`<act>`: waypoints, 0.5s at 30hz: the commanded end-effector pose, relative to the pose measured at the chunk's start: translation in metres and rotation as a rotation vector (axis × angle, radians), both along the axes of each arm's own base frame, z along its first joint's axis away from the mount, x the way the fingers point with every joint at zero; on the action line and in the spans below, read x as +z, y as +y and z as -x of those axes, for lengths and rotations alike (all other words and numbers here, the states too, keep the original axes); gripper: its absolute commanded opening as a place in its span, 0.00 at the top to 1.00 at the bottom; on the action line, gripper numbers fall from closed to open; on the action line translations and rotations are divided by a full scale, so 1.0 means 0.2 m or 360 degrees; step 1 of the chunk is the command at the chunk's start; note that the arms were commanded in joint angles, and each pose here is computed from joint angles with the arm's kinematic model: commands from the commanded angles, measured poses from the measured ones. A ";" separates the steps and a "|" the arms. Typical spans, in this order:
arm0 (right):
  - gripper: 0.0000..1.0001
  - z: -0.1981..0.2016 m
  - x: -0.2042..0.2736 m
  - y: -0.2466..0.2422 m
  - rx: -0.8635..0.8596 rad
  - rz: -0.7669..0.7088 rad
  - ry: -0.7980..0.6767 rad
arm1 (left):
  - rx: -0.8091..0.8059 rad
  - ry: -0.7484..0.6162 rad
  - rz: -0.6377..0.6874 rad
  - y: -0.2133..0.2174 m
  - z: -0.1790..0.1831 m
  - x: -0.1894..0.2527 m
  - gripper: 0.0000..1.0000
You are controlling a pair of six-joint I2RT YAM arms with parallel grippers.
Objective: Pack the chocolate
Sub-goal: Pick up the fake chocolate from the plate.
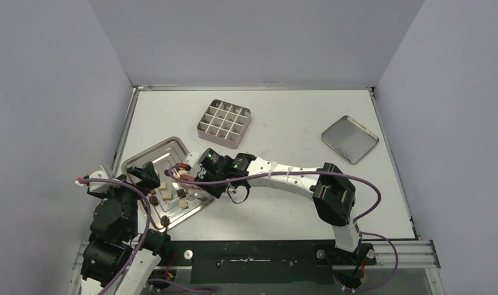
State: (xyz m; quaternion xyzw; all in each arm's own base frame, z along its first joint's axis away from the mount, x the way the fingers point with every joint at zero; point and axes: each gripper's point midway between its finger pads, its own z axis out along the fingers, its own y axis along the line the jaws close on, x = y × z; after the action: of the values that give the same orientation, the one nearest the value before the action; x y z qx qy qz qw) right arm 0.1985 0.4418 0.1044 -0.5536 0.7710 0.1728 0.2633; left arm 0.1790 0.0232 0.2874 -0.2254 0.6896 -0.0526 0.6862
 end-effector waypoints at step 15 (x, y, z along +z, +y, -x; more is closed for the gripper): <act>0.56 0.23 0.08 0.13 -0.0056 -0.0050 0.0101 | 0.0157 -0.0093 0.0081 0.10 0.08 0.10 0.03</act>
State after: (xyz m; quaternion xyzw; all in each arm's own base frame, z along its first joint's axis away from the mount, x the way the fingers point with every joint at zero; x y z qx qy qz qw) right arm 0.1499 0.4543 0.1023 -0.5446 0.7843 0.1875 0.2305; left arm 0.1728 0.0323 0.2918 -0.2473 0.6800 -0.0438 0.6888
